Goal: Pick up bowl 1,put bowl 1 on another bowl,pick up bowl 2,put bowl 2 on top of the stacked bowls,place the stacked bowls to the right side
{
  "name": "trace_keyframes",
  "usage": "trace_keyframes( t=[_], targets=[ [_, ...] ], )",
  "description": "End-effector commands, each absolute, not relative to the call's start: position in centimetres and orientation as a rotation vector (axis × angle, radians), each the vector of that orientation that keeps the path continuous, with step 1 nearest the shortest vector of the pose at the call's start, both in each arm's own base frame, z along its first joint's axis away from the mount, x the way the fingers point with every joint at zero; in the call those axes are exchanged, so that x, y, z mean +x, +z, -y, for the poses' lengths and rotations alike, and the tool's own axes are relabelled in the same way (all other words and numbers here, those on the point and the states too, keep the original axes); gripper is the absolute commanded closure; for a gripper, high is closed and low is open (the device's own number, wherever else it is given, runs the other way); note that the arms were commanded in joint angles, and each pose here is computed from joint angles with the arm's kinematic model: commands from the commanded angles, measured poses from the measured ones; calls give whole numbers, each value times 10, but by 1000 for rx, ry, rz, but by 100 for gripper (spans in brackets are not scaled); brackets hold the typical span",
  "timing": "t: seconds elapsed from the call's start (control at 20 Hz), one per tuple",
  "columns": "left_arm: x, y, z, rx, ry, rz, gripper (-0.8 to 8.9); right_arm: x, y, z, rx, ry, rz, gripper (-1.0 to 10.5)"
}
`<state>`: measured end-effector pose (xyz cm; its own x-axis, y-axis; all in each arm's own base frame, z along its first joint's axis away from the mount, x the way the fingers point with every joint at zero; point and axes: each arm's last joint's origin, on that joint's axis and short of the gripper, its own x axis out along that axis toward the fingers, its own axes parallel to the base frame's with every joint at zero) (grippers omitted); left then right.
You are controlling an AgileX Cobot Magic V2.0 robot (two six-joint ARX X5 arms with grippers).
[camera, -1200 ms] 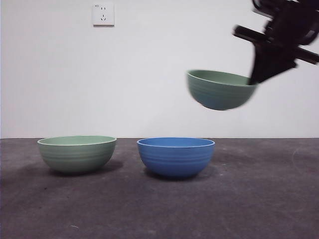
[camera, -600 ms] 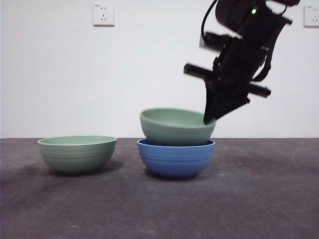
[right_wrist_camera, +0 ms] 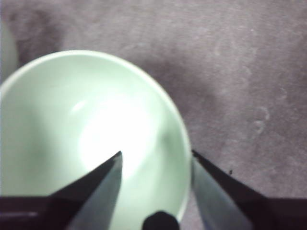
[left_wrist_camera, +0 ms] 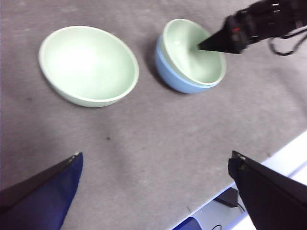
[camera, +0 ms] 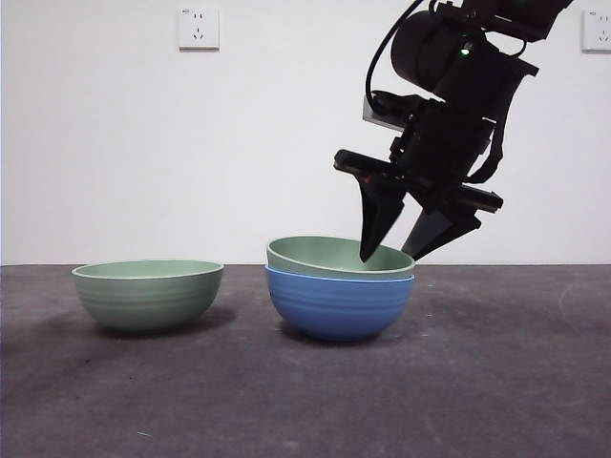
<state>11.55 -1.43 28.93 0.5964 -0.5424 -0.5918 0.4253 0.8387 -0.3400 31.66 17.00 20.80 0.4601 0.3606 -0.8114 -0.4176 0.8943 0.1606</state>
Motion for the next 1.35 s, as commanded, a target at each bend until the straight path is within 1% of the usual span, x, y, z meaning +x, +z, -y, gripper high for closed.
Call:
trace_keyframes(
  t=[0.05, 0.2, 0.35, 0.45, 0.55, 0.65, 0.85, 1.0, 1.1, 1.15, 1.25, 1.3, 1.35],
  targets=[
    [126, 287, 14, -167, -554, -762, 176, 308, 230, -167, -51, 492, -918, 687],
    [148, 281, 14, -176, -526, -791, 187, 291, 263, -157, -42, 498, -859, 687],
    [180, 272, 19, -204, -503, -791, 187, 262, 299, -141, -32, 498, -813, 687],
    [204, 262, 24, -227, -452, -794, 187, 241, 321, -130, -25, 503, -778, 688],
    [228, 252, 31, -208, -380, -828, 187, 220, 338, -118, -18, 507, -749, 688],
    [253, 244, 37, -161, -303, -886, 187, 200, 351, -108, -14, 510, -730, 688],
    [302, 235, 49, -98, -219, -962, 189, 167, 367, -91, -8, 514, -700, 689],
    [322, 223, 56, -75, -203, -1037, 189, 151, 376, -82, 1, 519, -657, 689],
    [326, 214, 59, -52, -182, -1063, 190, 144, 380, -78, 6, 519, -629, 689],
    [326, 213, 60, -39, -171, -1072, 211, 142, 381, -77, 7, 518, -621, 689],
    [326, 212, 61, -34, -169, -1073, 412, 140, 382, -76, 2, 497, -612, 689],
    [325, 212, 61, -35, -175, -1078, 487, 140, 382, -76, 4, 498, -616, 689],
    [324, 211, 61, -38, -181, -1090, 523, 140, 381, -76, 10, 495, -625, 689]
  ],
)
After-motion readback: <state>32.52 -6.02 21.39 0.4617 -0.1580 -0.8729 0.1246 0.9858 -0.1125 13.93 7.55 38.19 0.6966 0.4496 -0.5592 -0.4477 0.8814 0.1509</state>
